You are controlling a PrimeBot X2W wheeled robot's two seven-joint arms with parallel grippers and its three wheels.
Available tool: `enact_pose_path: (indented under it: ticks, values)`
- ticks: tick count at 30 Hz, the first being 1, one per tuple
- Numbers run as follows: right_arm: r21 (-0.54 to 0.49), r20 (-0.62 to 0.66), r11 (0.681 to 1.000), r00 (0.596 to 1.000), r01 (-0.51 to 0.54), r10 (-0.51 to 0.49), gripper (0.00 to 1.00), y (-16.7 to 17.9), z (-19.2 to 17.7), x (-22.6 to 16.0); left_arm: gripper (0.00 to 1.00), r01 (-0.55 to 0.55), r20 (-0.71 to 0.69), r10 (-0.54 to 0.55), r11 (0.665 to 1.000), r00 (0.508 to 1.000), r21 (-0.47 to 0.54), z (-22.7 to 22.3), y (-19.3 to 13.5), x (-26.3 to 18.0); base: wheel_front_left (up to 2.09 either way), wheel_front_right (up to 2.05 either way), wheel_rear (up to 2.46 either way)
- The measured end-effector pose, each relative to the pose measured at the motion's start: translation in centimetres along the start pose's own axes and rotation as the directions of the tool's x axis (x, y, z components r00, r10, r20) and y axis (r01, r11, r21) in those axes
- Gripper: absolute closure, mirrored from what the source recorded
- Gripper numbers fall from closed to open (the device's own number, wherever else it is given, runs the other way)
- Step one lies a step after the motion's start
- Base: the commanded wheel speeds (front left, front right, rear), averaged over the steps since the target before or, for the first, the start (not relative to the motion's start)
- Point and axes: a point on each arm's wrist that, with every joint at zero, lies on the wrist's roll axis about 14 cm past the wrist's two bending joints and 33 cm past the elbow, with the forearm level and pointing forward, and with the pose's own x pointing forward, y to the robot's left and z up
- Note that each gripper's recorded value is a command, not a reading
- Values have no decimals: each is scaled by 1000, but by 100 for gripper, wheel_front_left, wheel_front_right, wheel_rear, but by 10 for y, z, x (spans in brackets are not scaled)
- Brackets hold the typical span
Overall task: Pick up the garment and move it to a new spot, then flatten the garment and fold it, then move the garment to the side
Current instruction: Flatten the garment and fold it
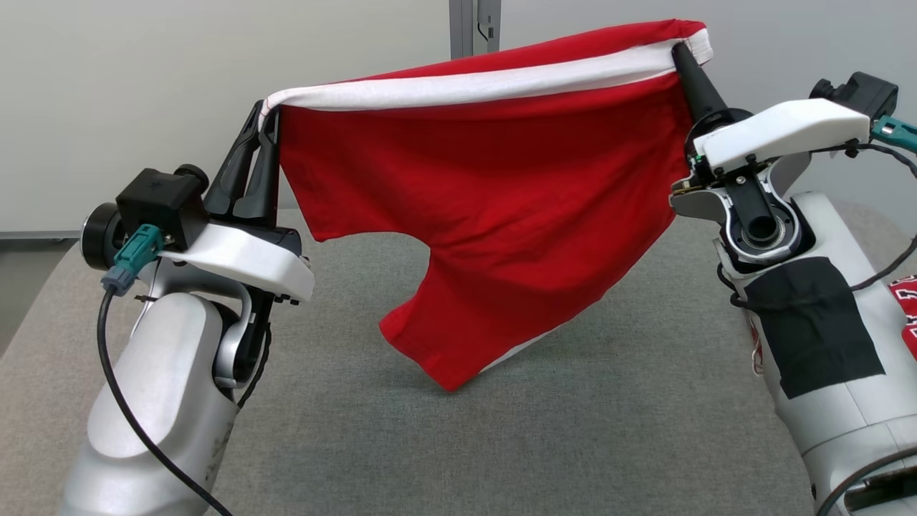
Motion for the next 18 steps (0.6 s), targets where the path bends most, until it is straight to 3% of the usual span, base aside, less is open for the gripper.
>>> enact_pose_path:
  ticks: [8, 14, 18]
  values:
    - [11, -7, 998, 998, 58, -58, 100, -18, -1, 20, 100, 2, -60, -2, 1000, 998, 0, -15, 7, 15, 0, 0, 0]
    - [-41, 20, 998, 999, 51, -50, 100, -18, 20, 82, 100, 24, -34, -23, 1000, 999, 15, -6, 20, 87, 0, 0, 0]
    - [-73, 73, 997, 997, -14, 19, 100, -6, 35, 125, 100, 17, 2, -17, 1000, 1000, 8, -7, 28, 137, 0, 0, 0]
